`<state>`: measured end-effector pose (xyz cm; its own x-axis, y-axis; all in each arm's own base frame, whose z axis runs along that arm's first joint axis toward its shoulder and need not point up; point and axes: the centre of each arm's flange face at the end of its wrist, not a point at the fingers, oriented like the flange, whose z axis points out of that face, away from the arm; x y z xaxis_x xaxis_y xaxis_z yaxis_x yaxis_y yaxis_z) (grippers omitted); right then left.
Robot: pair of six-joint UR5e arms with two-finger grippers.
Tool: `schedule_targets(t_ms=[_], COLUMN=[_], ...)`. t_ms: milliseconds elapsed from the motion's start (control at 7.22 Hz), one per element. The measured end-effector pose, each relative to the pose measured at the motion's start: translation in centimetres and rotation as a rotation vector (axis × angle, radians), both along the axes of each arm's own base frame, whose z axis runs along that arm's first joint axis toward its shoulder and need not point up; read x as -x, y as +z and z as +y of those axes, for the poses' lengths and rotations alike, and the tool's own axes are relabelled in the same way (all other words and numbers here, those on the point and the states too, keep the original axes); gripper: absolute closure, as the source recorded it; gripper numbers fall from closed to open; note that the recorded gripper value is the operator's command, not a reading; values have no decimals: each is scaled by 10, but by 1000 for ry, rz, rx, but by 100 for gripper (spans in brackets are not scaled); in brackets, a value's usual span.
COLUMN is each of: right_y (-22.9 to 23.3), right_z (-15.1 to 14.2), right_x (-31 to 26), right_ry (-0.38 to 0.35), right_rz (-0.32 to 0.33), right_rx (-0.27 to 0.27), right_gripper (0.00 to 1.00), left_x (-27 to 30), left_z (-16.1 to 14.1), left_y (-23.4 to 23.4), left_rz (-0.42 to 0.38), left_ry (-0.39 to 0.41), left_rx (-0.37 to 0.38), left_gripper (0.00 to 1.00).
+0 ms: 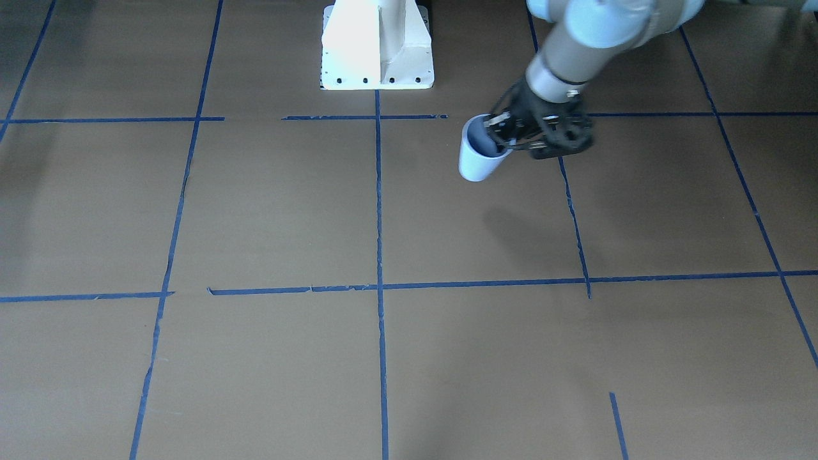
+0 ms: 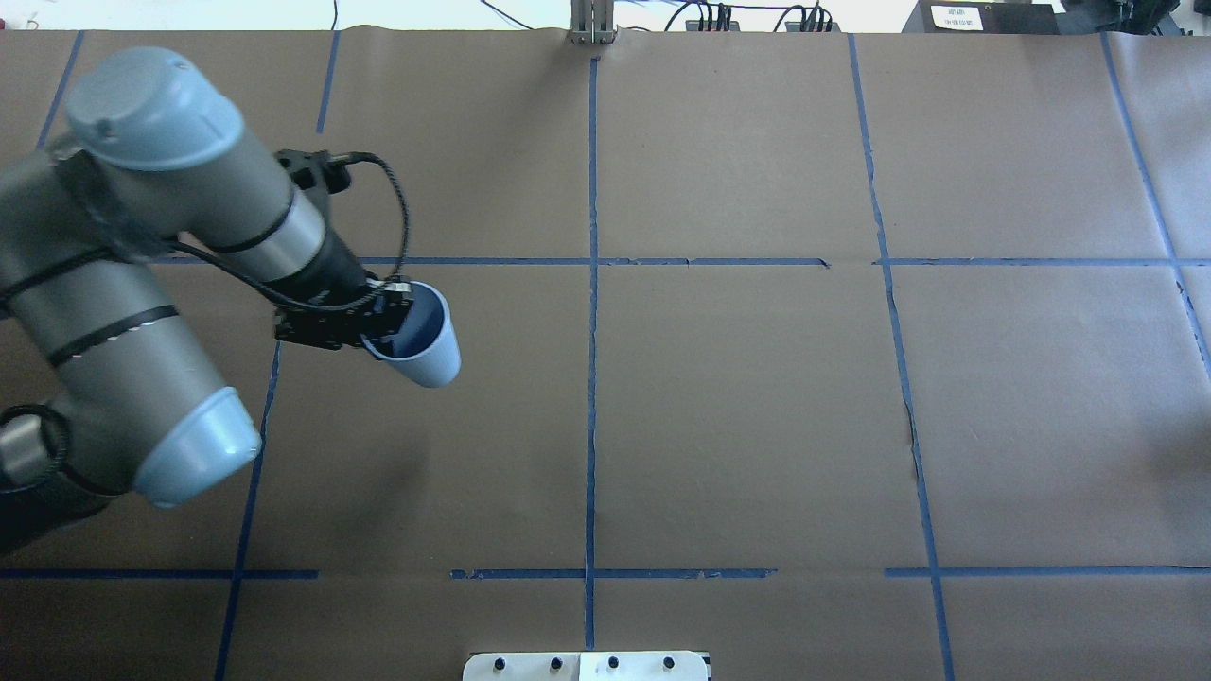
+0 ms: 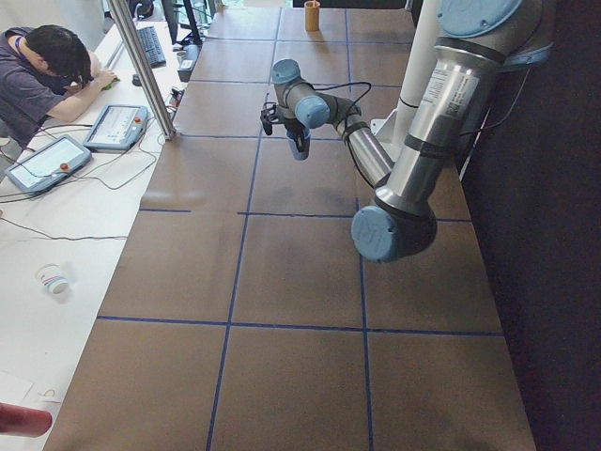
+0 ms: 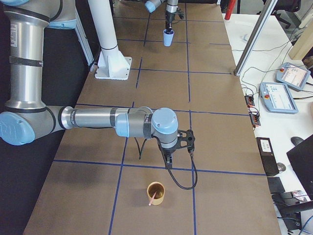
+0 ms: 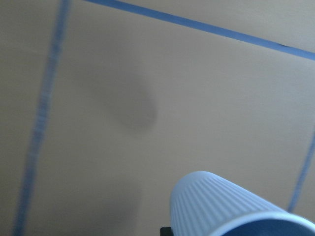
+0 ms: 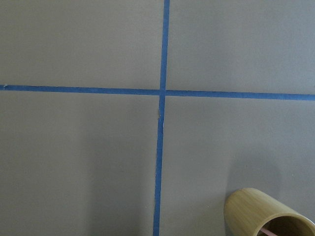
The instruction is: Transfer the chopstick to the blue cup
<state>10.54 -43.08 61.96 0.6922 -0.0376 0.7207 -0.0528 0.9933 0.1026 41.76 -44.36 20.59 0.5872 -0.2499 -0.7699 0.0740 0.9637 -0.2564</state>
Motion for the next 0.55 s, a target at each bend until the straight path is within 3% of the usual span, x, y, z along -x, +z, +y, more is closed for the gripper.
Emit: schedule_targets(t_ms=[277,554], right_y=[-1,-3], right_z=[1,-2], right_x=[0,0], right_ry=[1,1], right_rz=[-1,-2], right_rx=[-1,-6], right_gripper=[0,0], left_x=[-99,-146], left_z=[-5,-9], left_y=[-52,-54], left_rz=[-31,-32], left_ry=[-41,-63], left_rx=[-16,-32], left_gripper=[100,100])
